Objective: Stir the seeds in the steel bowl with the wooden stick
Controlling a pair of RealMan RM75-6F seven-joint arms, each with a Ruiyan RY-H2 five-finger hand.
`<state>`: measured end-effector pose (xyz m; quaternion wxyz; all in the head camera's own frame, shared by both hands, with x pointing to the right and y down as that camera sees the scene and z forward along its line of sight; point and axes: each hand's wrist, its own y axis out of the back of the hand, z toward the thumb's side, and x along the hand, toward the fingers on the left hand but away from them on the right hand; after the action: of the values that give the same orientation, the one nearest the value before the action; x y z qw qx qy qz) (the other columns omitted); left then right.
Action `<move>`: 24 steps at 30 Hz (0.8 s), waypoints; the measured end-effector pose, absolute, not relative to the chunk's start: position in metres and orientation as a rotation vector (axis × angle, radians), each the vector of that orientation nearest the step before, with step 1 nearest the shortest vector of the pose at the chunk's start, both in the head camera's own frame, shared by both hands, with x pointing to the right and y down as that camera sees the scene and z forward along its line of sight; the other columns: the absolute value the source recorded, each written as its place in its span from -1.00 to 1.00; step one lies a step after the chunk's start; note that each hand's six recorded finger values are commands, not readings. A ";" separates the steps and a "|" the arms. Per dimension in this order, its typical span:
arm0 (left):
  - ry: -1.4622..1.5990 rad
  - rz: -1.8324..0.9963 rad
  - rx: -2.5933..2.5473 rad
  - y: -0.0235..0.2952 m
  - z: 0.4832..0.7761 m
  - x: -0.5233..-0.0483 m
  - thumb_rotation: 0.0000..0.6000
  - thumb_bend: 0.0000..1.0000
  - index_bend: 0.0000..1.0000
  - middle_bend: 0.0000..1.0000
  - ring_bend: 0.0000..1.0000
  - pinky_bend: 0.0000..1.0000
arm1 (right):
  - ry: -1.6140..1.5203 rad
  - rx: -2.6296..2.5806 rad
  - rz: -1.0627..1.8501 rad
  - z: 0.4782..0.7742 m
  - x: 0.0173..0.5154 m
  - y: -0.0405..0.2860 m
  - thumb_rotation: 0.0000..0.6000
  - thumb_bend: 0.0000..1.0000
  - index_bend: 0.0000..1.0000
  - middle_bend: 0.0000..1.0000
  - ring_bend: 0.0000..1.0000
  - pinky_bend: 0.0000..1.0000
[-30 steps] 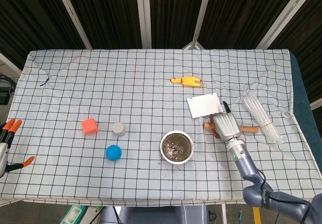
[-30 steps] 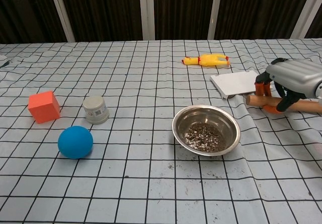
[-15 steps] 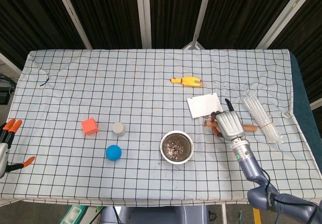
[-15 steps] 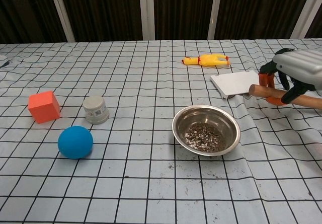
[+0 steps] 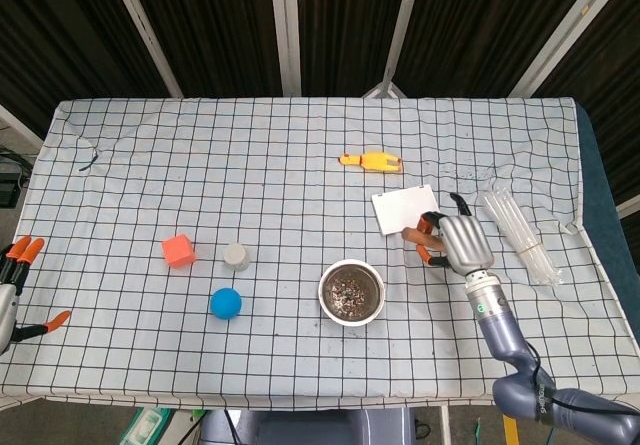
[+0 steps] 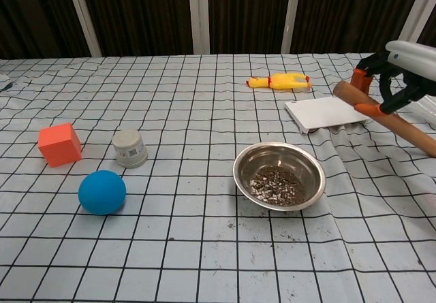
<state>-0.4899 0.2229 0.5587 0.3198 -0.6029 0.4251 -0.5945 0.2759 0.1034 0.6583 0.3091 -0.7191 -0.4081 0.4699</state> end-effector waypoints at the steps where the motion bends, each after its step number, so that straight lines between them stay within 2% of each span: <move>1: 1.118 -1.563 -1.585 0.223 0.559 -0.490 1.00 -1.00 -1.00 -1.00 -1.00 -1.00 | -1.113 -1.919 1.226 0.655 0.276 0.102 1.00 -0.03 0.53 0.23 0.29 -0.81; 15: 1.127 -1.560 -1.590 0.223 0.559 -0.488 1.00 -1.00 -1.00 -1.00 -1.00 -1.00 | -1.534 -2.116 0.880 0.599 0.274 0.091 1.00 -0.03 0.56 0.25 0.32 -0.76; 24: 1.126 -1.554 -1.593 0.224 0.559 -0.486 1.00 -1.00 -1.00 -1.00 -1.00 -1.00 | -1.620 -2.196 0.749 0.584 0.261 0.103 1.00 -0.03 0.55 0.25 0.32 -0.76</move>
<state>-0.4864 0.2238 0.5590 0.3184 -0.6056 0.4279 -0.5906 0.2612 0.1027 0.5844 0.1549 -0.7666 -0.5656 0.2616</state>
